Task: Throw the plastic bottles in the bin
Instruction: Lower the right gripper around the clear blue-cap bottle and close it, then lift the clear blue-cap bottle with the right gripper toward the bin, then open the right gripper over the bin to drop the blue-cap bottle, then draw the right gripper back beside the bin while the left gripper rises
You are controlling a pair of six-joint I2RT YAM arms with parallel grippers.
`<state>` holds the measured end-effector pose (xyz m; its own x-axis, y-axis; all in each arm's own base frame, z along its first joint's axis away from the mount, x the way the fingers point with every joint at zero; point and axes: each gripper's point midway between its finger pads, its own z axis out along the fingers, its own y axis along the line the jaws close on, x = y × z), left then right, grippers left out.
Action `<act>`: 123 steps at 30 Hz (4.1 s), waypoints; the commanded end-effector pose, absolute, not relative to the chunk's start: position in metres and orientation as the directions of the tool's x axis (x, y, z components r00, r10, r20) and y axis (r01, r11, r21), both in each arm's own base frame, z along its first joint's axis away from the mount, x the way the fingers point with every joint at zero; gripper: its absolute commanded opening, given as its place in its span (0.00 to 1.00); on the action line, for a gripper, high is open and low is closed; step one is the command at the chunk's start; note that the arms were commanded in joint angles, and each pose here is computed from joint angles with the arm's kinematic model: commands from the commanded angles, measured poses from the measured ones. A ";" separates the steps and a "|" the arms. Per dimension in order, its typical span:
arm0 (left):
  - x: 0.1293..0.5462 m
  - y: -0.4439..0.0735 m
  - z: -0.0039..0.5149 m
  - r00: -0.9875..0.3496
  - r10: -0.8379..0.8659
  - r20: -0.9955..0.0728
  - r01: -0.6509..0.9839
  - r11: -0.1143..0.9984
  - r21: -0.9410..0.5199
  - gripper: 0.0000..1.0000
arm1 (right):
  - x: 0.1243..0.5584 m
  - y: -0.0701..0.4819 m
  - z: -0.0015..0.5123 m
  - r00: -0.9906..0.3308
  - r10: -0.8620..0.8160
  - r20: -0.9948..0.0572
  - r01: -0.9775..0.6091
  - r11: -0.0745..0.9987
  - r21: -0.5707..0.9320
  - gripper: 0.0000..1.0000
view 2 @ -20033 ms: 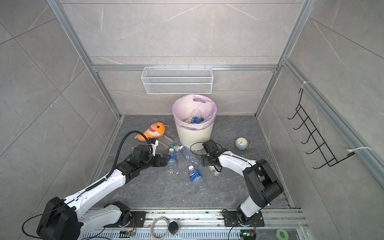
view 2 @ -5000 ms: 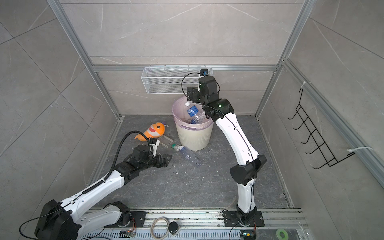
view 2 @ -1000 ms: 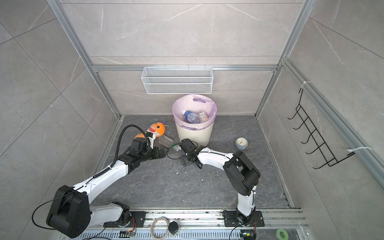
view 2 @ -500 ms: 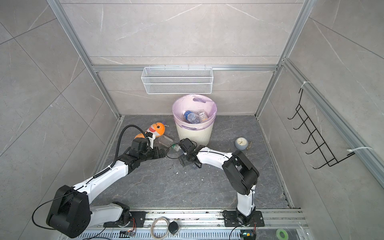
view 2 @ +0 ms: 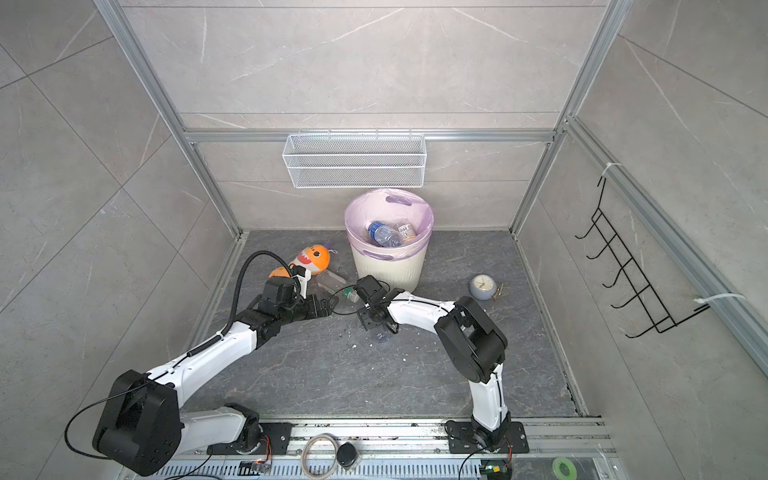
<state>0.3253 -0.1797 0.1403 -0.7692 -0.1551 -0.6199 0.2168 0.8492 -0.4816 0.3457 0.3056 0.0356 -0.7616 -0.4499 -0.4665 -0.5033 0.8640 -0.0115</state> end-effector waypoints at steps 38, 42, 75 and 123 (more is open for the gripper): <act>0.320 -0.183 0.149 -0.753 -0.143 -0.642 0.259 0.832 -0.490 1.00 | 0.257 0.232 0.128 -0.663 -0.275 -0.696 -0.439 0.896 0.064 0.47; 0.315 -0.188 0.147 -0.746 -0.118 -0.655 0.283 0.835 -0.472 1.00 | 0.246 0.222 0.144 -0.611 -0.233 -0.756 -0.444 0.892 0.084 0.47; 0.281 -0.221 0.149 -0.667 0.060 -0.743 0.455 0.822 -0.343 1.00 | 0.242 0.181 0.333 -0.198 -0.027 -0.980 -0.422 0.904 0.061 0.44; 0.330 -0.189 0.172 -0.694 -0.170 -0.699 0.141 0.921 -0.364 1.00 | 0.351 0.177 0.395 -0.315 0.059 -0.947 -0.268 0.952 0.148 0.99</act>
